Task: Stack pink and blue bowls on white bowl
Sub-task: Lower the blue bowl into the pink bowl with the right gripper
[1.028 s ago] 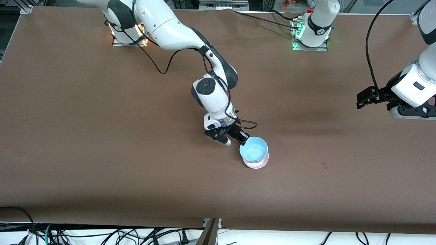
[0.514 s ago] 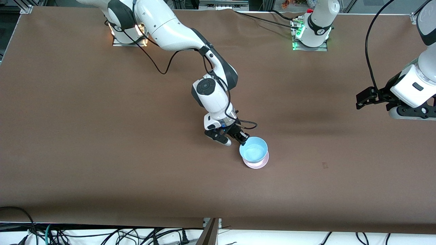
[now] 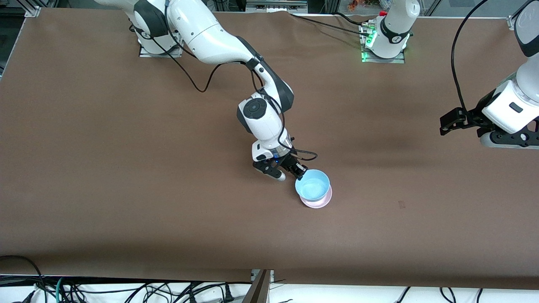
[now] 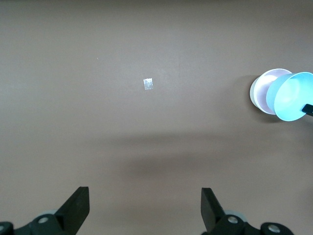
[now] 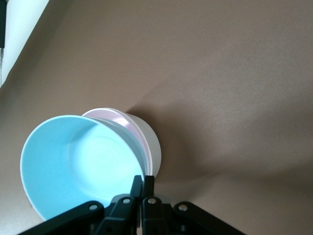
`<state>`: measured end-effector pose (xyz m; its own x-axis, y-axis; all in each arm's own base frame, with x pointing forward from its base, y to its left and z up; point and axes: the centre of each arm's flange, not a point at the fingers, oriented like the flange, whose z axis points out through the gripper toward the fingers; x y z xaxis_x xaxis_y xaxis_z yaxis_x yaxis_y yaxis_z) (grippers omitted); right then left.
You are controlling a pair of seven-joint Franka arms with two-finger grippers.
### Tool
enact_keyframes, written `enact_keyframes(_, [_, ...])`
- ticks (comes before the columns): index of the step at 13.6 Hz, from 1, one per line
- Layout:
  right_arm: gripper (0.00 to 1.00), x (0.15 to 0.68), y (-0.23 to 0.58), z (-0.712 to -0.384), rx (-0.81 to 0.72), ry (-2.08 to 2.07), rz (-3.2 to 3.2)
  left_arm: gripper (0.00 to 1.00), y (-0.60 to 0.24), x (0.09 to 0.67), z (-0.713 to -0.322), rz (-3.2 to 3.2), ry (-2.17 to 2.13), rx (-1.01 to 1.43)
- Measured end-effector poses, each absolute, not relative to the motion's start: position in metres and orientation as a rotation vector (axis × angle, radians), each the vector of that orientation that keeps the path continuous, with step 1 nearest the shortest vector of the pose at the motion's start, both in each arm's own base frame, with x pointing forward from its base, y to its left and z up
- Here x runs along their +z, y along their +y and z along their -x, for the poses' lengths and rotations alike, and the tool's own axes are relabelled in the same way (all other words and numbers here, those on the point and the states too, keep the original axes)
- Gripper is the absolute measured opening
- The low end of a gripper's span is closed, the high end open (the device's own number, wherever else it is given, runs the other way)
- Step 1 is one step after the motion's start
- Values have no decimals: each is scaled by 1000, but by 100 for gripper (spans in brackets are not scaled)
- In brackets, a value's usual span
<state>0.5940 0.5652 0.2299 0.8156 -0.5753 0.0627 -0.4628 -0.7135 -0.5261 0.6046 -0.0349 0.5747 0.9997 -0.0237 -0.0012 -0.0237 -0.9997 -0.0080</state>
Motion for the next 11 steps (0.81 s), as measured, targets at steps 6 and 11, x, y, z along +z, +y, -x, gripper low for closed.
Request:
enact_keyframes(6, [2, 229, 565, -594, -305, 768, 2500, 100, -35, 575, -605, 3133, 37, 2])
enact_keyframes(11, [3, 229, 565, -595, -306, 768, 2500, 100, -35, 574, -605, 3133, 37, 3])
